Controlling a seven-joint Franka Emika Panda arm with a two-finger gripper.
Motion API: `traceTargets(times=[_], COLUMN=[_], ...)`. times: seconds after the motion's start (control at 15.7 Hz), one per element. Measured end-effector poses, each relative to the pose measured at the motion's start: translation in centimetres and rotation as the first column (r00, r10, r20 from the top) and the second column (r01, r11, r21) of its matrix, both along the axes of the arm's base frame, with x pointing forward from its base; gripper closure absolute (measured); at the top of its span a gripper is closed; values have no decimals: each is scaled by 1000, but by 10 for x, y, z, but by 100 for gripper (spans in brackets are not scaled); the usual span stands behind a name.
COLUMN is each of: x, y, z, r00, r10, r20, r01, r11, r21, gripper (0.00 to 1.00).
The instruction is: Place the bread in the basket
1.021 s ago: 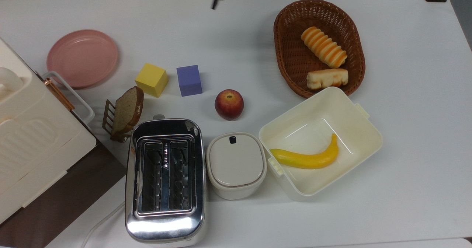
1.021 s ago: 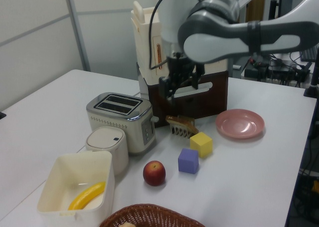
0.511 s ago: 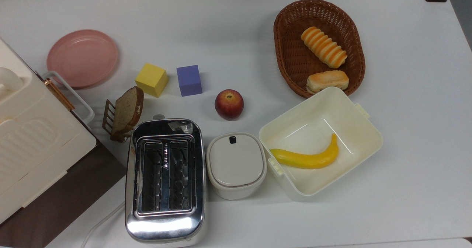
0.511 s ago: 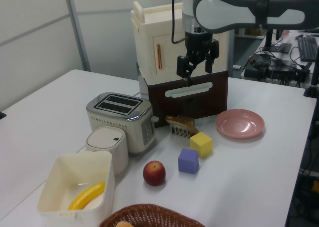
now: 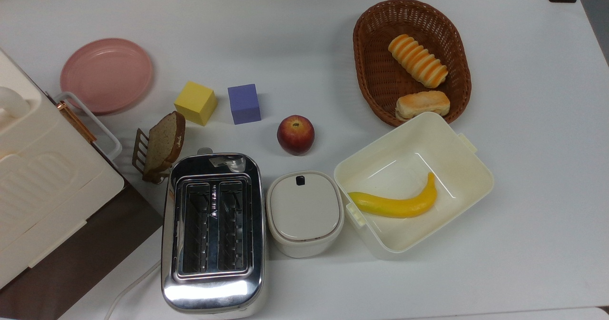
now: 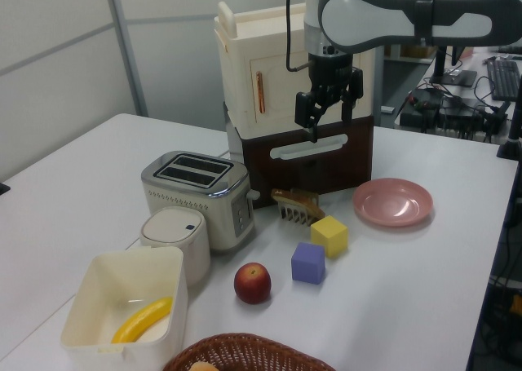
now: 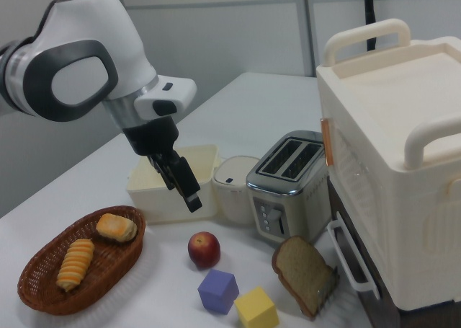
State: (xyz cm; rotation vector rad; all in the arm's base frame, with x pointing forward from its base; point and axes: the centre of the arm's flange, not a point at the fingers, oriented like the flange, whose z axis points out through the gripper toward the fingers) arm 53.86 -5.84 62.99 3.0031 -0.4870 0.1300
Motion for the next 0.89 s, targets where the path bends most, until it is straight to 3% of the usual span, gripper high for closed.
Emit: traceTargets(times=[0.89], x=[7], y=[5], z=[-16], r00=[998], r10=[54], r20=[-30], r01=[-53], r11=[998], r21=[24], gripper=[0])
